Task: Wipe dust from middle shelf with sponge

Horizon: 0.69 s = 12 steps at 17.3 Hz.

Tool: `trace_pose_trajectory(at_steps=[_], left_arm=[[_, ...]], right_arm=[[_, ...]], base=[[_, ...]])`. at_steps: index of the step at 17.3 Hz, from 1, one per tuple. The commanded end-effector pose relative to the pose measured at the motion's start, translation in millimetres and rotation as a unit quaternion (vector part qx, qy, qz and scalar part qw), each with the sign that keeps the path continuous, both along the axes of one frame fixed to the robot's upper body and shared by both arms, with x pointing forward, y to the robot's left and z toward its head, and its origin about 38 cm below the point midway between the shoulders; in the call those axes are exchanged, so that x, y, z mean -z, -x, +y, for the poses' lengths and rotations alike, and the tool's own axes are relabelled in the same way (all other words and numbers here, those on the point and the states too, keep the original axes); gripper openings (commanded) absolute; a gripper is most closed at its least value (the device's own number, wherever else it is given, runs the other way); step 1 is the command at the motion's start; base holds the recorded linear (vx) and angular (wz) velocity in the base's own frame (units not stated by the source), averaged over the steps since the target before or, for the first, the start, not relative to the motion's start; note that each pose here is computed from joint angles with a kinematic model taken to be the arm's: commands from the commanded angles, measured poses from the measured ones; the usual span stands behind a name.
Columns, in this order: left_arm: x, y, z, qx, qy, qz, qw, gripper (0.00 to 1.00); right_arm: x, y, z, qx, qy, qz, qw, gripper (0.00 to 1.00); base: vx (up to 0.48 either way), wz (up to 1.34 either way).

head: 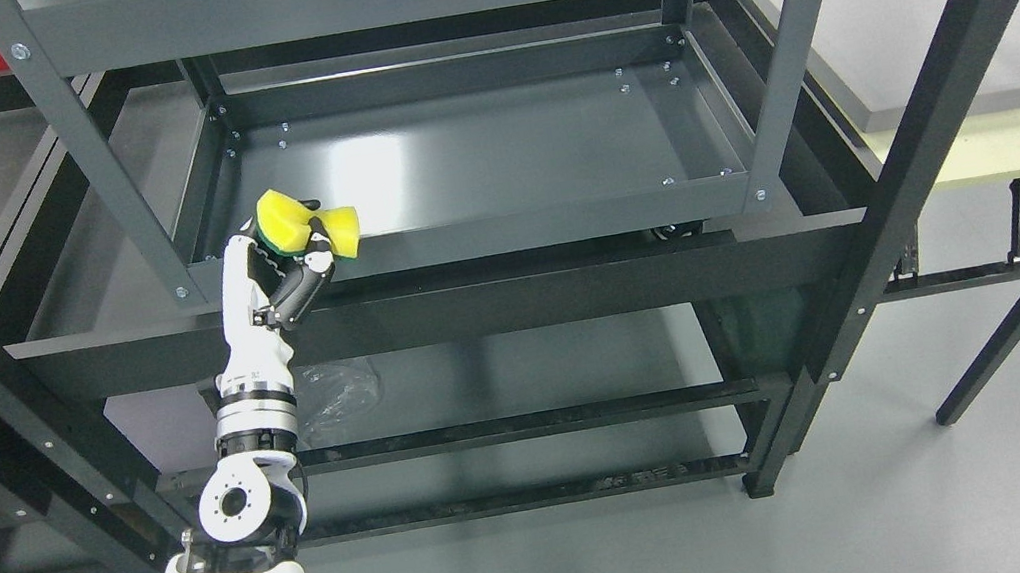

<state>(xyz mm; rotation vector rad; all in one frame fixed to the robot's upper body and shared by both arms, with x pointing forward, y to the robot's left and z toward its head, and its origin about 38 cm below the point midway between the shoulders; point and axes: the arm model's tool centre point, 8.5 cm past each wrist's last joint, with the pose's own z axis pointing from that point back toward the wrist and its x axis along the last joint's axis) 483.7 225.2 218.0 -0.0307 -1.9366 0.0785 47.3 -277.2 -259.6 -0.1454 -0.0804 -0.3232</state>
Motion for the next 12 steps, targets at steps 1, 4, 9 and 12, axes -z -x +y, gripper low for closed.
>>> trace_pose_trajectory(at_steps=[1,4,9,12], left_arm=[[-17.1,16.7,15.5,-0.014,0.012,-0.029,0.999,0.0],[-17.1,16.1,17.2,-0.014,0.011,-0.028,0.999,0.0],[-12.7,14.4,18.9,-0.013,0.01,-0.013,1.0,0.0],[-12.8,14.4,22.3,-0.017,0.012,-0.013,1.0,0.0]], right_arm=[[-0.8,1.4,-10.1,0.002,-0.001,0.026,1.0,1.0],[-0.8,1.3,-10.2,0.002,-0.001,0.026,1.0,1.0],[-0.8,1.3,-10.2,0.002,-0.001,0.026,1.0,1.0],[-0.8,1.3,-10.2,0.002,-0.001,0.026,1.0,1.0]], base=[[0.0,0.0],[0.0,0.0],[0.0,0.0],[0.0,0.0]])
